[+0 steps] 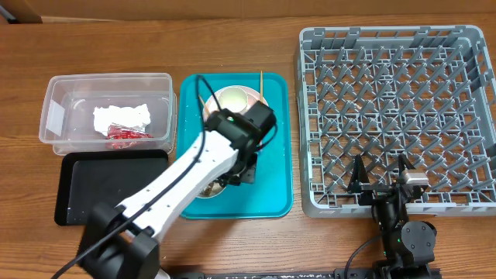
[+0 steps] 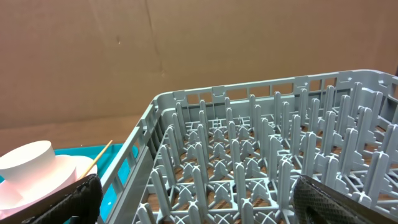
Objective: Sort waste into correct bins and load items into the dishwasher
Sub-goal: 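Lift the bowl with the left gripper and carry it over the black tray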
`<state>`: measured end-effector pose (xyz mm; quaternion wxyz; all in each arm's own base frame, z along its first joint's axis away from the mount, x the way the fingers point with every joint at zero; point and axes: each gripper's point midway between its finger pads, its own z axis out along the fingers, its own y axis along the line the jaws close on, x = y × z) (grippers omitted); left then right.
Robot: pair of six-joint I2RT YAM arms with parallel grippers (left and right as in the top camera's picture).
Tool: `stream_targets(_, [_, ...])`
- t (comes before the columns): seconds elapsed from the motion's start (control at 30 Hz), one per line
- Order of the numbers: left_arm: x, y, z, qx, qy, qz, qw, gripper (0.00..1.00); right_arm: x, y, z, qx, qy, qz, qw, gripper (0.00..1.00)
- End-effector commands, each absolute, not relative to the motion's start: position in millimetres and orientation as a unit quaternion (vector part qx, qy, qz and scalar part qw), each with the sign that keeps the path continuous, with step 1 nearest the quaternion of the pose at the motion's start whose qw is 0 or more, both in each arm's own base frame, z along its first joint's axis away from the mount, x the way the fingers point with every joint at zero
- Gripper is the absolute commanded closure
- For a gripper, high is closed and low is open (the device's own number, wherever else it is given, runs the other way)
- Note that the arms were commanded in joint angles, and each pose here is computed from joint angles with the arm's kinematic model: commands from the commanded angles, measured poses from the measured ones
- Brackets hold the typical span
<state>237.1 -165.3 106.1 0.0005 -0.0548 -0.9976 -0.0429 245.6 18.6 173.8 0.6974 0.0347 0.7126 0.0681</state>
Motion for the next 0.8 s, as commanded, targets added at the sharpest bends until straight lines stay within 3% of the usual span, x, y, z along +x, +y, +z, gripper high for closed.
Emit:
stream_targets(0.0, [240.7,-165.7,125.8,-0.053,-0.998,0.037,0.011,0.96,245.8,17.3,172.3,0.035,0.711,0.064,0.699,0.00])
stream_targets(0.5, [269.0,-104.3,152.9,0.022,-0.972,0.233,0.029,0.96,245.8,17.3,172.1,0.035,0.711,0.064,0.699,0.00])
stream_targets(0.77, [271.1,-60.1,153.4,0.082,-0.968,0.238,0.028,0.96,245.8,17.3,172.3,0.035,0.711,0.064,0.699,0.00])
